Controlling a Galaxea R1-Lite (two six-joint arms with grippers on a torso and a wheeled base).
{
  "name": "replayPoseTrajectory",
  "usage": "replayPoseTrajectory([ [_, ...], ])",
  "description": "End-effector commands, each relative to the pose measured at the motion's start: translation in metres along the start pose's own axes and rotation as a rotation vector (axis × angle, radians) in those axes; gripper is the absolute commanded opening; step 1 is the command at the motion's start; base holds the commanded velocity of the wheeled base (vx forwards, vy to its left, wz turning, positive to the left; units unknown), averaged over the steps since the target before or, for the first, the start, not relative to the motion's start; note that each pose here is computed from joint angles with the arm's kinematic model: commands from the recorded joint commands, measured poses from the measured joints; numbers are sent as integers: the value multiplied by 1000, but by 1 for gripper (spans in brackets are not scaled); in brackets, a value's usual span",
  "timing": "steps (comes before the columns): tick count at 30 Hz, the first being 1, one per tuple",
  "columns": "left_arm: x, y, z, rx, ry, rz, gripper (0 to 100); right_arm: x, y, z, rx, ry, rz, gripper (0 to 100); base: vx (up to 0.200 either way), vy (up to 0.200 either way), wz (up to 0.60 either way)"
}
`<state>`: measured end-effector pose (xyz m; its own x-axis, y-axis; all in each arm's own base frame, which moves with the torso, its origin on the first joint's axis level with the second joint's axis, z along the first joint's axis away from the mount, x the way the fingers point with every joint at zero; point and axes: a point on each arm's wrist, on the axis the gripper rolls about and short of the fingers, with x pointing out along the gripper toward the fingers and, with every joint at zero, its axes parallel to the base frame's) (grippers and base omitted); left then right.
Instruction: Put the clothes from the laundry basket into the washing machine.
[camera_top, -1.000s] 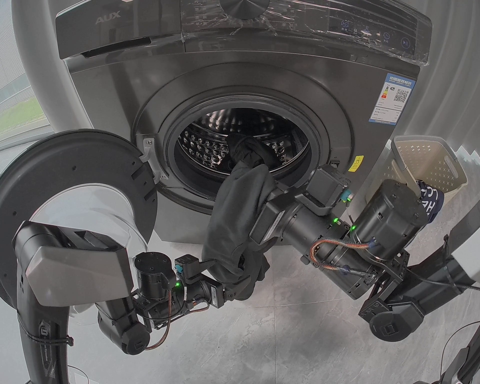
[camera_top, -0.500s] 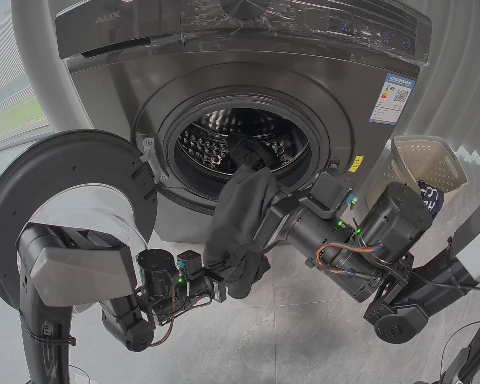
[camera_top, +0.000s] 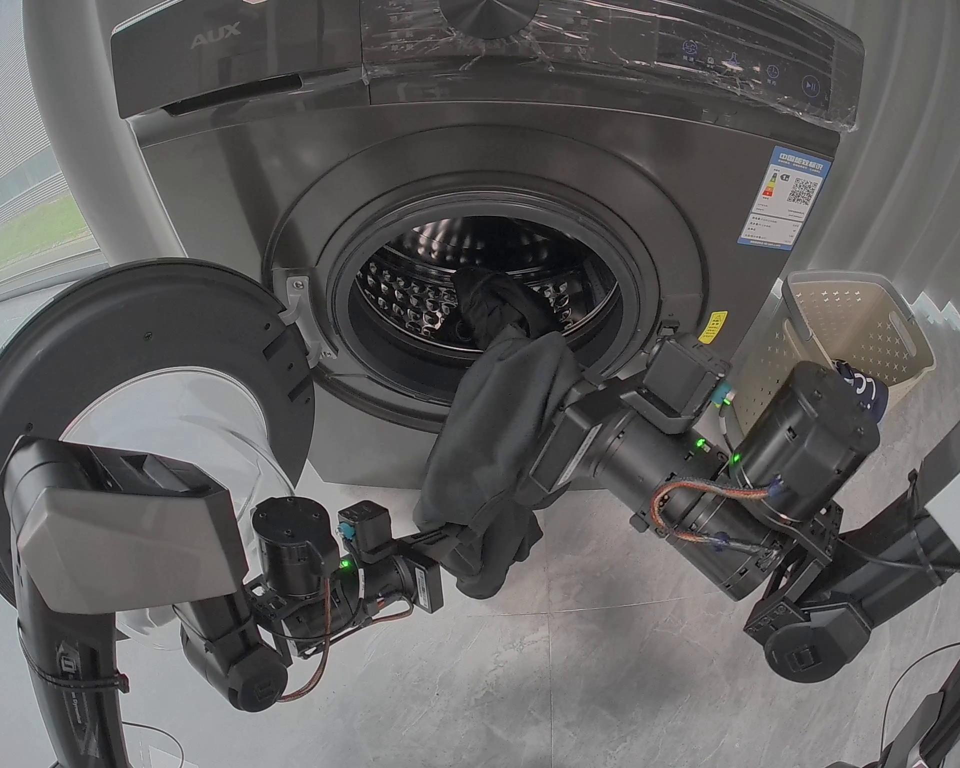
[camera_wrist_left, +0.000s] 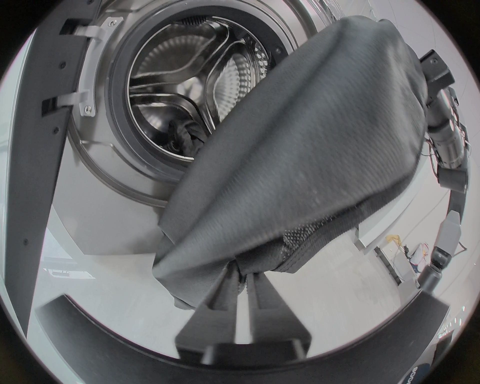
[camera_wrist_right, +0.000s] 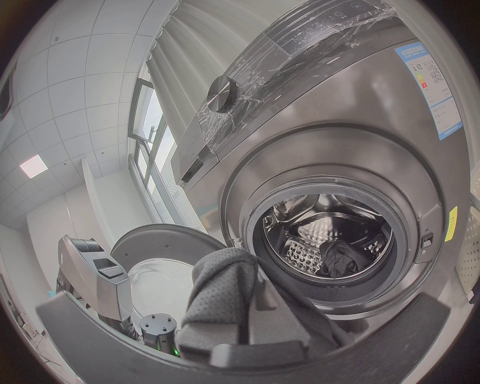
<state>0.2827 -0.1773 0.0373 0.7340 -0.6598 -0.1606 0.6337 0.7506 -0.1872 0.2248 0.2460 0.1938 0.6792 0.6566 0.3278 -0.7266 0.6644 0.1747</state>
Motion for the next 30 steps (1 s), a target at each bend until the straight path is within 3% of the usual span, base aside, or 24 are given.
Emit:
replayPoseTrajectory([
  [1,-4,-4,-10,0,45,-33,100,2,2,1,2,-7,5,0,0,0,0],
  [13,5,-16,-23,4,81,-80,100,5,1,3,1,-15,2,0,0,0,0],
  [21,20,-19,-23,12,50,-94,100,5,2,1,2,-14,8,0,0,0,0],
  [25,27,-16,-24,13,33,-78,100,6,2,2,2,-15,8,0,0,0,0],
  [30,40,-11,-23,8,-11,-1,100,5,3,2,3,-15,8,0,0,0,0],
])
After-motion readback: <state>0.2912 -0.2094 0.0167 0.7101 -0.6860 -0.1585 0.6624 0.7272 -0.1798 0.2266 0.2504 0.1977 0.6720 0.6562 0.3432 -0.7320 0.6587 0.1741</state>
